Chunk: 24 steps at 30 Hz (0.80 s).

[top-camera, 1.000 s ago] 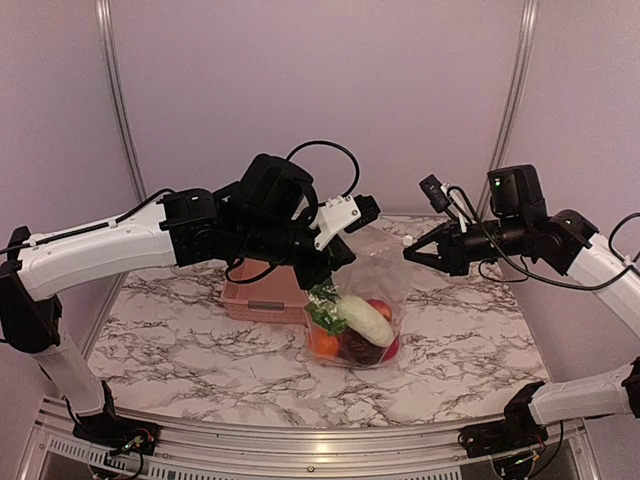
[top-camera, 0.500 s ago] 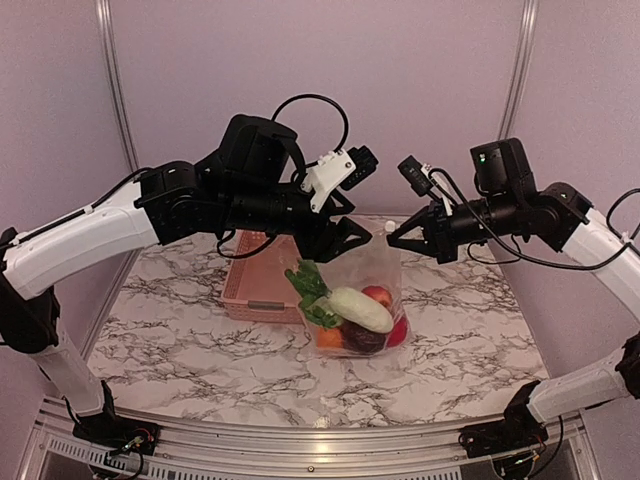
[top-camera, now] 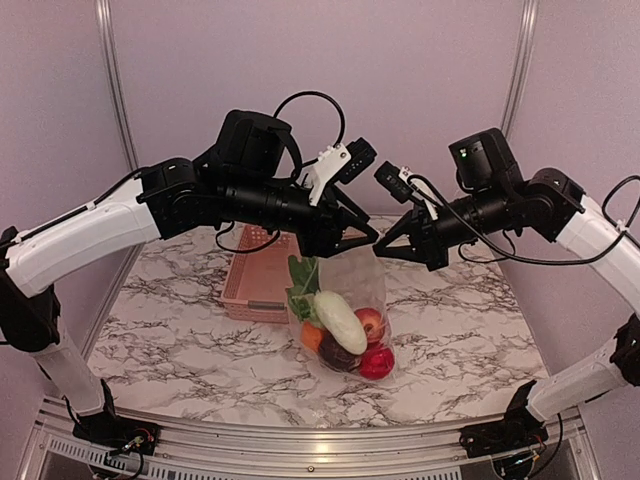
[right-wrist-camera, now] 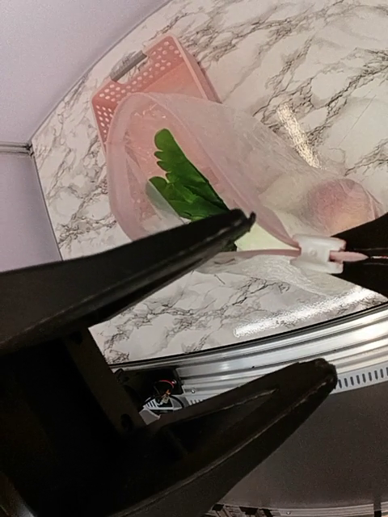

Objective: Place the food in the zip-top bag and seal the zipper
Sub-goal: Zip the zipper of the food storage bag.

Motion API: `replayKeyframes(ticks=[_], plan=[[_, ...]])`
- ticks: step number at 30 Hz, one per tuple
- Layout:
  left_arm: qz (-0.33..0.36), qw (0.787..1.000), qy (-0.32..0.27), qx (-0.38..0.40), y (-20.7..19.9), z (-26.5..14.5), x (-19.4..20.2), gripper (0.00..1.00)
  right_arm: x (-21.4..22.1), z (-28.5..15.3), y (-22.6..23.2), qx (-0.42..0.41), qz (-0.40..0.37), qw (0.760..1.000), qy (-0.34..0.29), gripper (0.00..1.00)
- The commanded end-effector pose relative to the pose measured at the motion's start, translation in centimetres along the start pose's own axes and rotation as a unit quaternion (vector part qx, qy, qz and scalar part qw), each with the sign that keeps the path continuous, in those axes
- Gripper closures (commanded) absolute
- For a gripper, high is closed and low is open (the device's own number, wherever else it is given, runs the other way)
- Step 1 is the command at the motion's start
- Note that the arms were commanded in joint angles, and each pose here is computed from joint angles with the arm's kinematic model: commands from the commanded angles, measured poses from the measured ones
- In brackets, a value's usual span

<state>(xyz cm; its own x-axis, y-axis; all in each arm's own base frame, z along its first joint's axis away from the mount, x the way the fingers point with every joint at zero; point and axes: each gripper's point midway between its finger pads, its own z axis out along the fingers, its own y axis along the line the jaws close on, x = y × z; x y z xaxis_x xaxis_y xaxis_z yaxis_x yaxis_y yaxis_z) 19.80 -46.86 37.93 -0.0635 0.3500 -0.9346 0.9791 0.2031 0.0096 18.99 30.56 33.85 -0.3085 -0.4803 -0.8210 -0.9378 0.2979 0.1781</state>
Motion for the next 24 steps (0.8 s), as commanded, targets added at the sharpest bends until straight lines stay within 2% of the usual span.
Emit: replayKeyframes(ticks=[1, 4, 10, 13, 24], plan=[[-0.012, 0.999, 0.001, 0.036, -0.4, 0.5, 0.9, 0.55, -1.7, -1.2, 1.3, -0.012, -0.029, 0.999, -0.015, 1.0], [-0.008, 1.0, 0.0, 0.026, 0.1, 0.7, 1.3, 0.44, -1.8, -1.1, 1.8, -0.023, -0.032, 0.999, -0.009, 1.0], [0.005, 1.0, -0.018, 0.025, 0.5, 1.1, 0.7, 0.42, -1.1, -0.3, 3.4, -0.043, -0.04, 0.998, 0.015, 1.0], [0.008, 0.999, -0.017, 0.043, 0.1, 1.4, 0.9, 0.45, -1.0, -0.2, 3.6, -0.042, -0.042, 0.998, 0.021, 1.0], [-0.006, 0.996, 0.0, 0.092, -1.5, 1.0, 2.9, 0.65, -2.0, -1.2, 3.6, -0.03, -0.047, 0.998, 0.009, 1.0]])
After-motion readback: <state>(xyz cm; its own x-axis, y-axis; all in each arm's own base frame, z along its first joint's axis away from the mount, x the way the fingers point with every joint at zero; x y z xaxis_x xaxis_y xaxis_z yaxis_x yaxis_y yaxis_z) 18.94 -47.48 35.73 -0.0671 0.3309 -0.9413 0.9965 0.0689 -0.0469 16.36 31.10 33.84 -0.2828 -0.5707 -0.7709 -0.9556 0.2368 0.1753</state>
